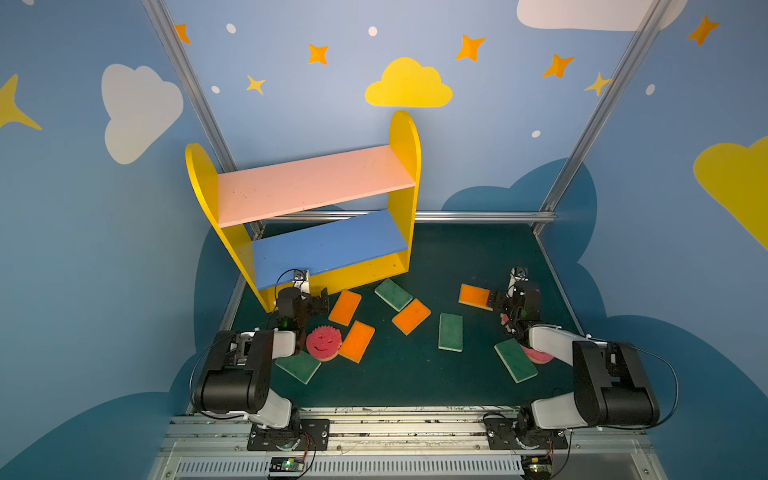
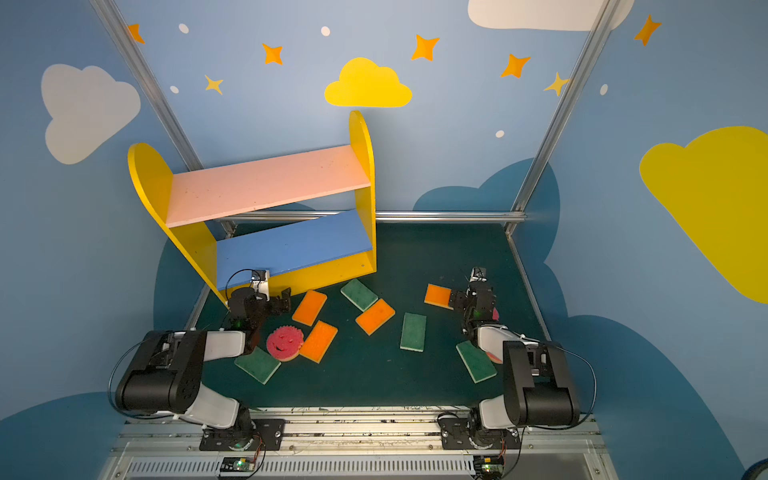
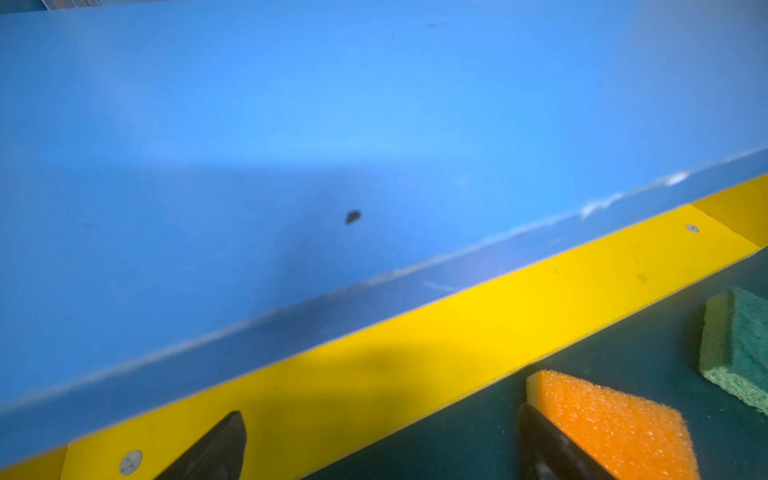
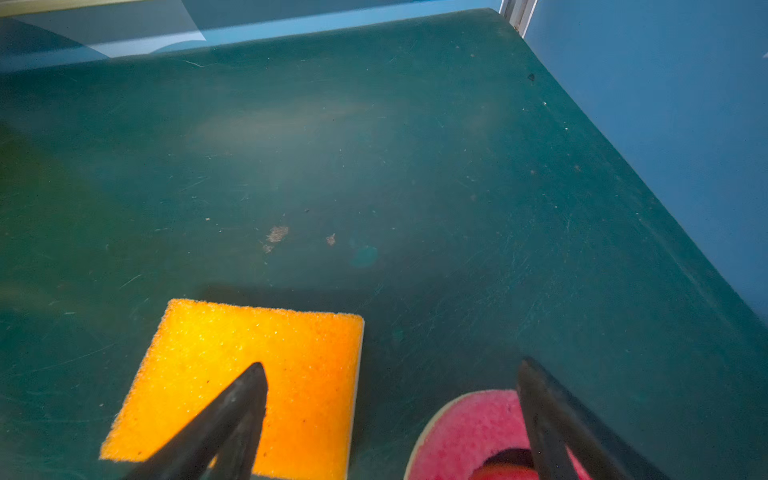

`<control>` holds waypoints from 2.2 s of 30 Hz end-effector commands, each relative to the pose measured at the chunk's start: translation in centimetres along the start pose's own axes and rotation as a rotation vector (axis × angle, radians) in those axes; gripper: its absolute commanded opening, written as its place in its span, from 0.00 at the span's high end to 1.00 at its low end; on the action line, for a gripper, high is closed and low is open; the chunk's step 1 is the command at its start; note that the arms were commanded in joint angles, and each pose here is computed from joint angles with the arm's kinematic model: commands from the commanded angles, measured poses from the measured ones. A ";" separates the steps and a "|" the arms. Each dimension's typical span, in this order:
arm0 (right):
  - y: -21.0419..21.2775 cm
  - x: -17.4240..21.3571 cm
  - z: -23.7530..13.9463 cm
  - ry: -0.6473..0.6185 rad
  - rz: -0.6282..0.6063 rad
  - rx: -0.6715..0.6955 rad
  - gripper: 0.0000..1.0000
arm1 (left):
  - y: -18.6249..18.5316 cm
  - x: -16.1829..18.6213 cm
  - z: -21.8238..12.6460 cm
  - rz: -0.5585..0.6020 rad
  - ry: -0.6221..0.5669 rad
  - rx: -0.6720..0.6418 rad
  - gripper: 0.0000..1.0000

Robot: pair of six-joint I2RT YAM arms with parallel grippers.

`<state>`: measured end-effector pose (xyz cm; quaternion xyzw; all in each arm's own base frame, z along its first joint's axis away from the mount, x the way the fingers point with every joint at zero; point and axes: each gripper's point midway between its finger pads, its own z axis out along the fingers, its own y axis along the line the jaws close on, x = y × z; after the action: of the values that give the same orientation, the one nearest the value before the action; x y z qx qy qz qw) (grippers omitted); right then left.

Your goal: Place and organize the cleaning sponges onto the shelf

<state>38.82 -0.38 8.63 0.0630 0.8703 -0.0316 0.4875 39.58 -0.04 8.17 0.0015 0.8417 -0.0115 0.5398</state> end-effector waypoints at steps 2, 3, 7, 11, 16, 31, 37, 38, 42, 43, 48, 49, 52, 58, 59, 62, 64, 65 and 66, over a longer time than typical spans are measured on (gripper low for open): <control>0.1 -0.1 0.1 0.003 -0.001 -0.007 0.08 | -0.1 0.0 -0.1 -0.003 -0.001 0.006 0.00; 0.1 -0.1 0.1 0.003 -0.001 -0.007 0.08 | -0.1 0.0 -0.1 -0.003 -0.001 0.007 0.00; 0.1 -0.1 0.1 0.002 0.000 -0.008 0.08 | -0.1 0.0 -0.2 -0.001 -0.001 0.008 0.00; 0.1 -0.1 0.1 0.003 -0.001 -0.008 0.08 | -0.1 -0.1 -0.1 -0.003 -0.002 0.007 0.00; 0.1 -0.1 0.1 0.002 0.000 -0.009 0.08 | -0.1 0.0 -0.1 -0.002 -0.001 0.006 0.00; 0.0 -0.1 0.0 -0.002 -0.002 -0.007 0.08 | -0.1 -0.2 -0.3 -0.010 -0.013 0.016 0.00; -1.2 -2.3 -2.0 0.004 0.025 0.069 0.11 | 1.0 -2.2 -2.6 -0.028 0.003 -0.057 0.00; -1.6 -2.4 -2.5 0.039 0.073 0.092 0.12 | 1.4 -2.5 -3.1 -0.042 0.022 -0.082 0.00; -1.6 -3.8 -4.1 0.119 0.145 0.119 0.18 | 2.9 -4.4 -6.3 -0.136 0.059 -0.190 0.00; -1.6 -4.0 -4.8 0.128 0.159 0.127 0.18 | 3.0 -5.2 -7.3 -0.165 0.040 -0.195 0.00; 1.1 -6.0 -7.8 0.115 0.215 -0.033 0.19 | 0.7 -8.2 -11.6 -0.230 -0.024 -0.107 0.11; 2.2 -6.5 -8.5 0.099 0.207 -0.100 0.18 | 0.1 -7.9 -12.2 -0.240 -0.003 -0.095 0.13; 5.5 -7.0 -10.4 0.071 0.164 -0.249 0.18 | -1.4 -6.6 -13.5 -0.286 0.075 -0.078 0.17; 11.7 -5.1 -13.3 0.150 0.075 -0.476 0.18 | -4.4 -2.0 -15.0 -0.373 0.270 -0.047 0.31; 12.4 -4.6 -13.6 0.174 0.071 -0.498 0.18 | -4.5 -1.1 -15.2 -0.383 0.299 -0.070 0.33; 15.1 -3.3 -14.6 0.228 0.040 -0.582 0.18 | -5.2 1.2 -15.5 -0.383 0.380 -0.112 0.39; 16.5 -2.7 -15.0 0.242 0.007 -0.615 0.18 | -5.2 2.6 -15.6 -0.368 0.427 -0.146 0.39; 17.0 -2.4 -15.1 0.249 -0.006 -0.623 0.18 | -5.1 3.2 -15.6 -0.369 0.444 -0.158 0.39; 17.5 -2.0 -15.1 0.260 -0.021 -0.633 0.18 | -5.1 3.9 -15.6 -0.377 0.462 -0.163 0.39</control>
<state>30.20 17.04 18.39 -0.0778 0.8908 0.2272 0.3858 25.49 -6.26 13.30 -0.1544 0.9172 -0.0783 0.3588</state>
